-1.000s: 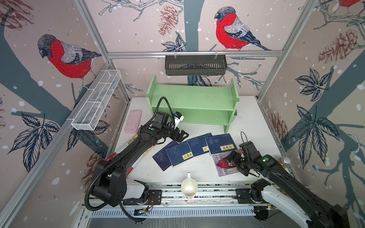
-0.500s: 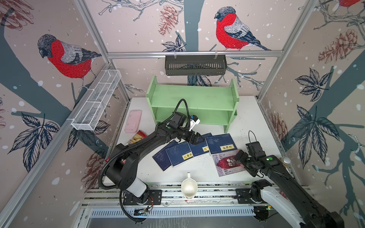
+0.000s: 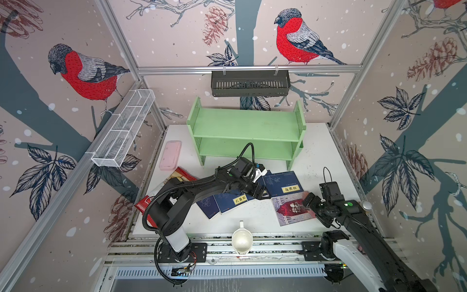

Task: Stacking books/files
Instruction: Move the book to the bottom-right of the table.

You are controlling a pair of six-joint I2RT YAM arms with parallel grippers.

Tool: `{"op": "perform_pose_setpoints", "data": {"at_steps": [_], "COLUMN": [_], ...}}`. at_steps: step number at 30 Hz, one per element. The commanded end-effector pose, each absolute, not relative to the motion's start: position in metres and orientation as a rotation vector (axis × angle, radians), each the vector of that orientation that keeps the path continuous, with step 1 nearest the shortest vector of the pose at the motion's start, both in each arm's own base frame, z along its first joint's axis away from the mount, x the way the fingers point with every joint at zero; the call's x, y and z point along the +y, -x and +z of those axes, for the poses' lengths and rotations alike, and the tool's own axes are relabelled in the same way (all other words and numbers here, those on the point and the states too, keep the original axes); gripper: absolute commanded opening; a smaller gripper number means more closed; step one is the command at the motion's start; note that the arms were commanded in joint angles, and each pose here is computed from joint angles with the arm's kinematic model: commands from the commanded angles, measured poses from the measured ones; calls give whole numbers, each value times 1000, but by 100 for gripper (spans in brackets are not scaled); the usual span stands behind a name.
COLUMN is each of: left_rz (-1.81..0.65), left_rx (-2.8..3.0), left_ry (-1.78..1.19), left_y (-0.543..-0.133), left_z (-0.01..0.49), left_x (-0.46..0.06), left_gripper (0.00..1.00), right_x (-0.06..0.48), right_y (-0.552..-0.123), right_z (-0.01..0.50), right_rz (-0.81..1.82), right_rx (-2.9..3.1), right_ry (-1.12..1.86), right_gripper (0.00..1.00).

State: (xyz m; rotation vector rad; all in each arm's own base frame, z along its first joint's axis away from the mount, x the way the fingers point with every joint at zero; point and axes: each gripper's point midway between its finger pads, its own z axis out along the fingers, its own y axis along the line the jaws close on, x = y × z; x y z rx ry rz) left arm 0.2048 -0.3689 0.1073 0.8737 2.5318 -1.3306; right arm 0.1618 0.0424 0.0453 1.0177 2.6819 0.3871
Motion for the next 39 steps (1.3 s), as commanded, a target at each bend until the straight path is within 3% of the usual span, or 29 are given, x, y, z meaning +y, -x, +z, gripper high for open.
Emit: {"op": "perform_pose_setpoints", "data": {"at_steps": [1, 8, 21, 24, 25, 26, 39], "left_rz": [-1381, -1386, -1384, -1388, -1382, -1391, -1296], "left_rx": [2477, 2615, 2687, 2714, 2712, 2695, 2680], "left_ry": [-855, -817, -858, -846, -842, -849, -831], "left_y": [-207, -196, -176, -176, -177, -177, -190], "left_z": [114, 82, 50, 44, 43, 44, 40], "left_x": [-383, -388, -402, -404, -404, -406, -406], "left_gripper": [80, 79, 77, 78, 86, 86, 82], "right_x": [34, 10, 14, 22, 25, 29, 76], "right_y": [-160, -176, -181, -182, -182, -181, -190], "right_z": [43, 53, 36, 32, 29, 26, 31], "right_rz": [317, 247, 326, 391, 417, 444, 684], "right_rx": [2698, 2641, 2617, 2633, 2643, 2656, 2687], "right_ry": [-1001, -1013, -1035, -1012, -1010, -1011, -880], "right_gripper": [100, 99, 100, 100, 100, 100, 96]}}
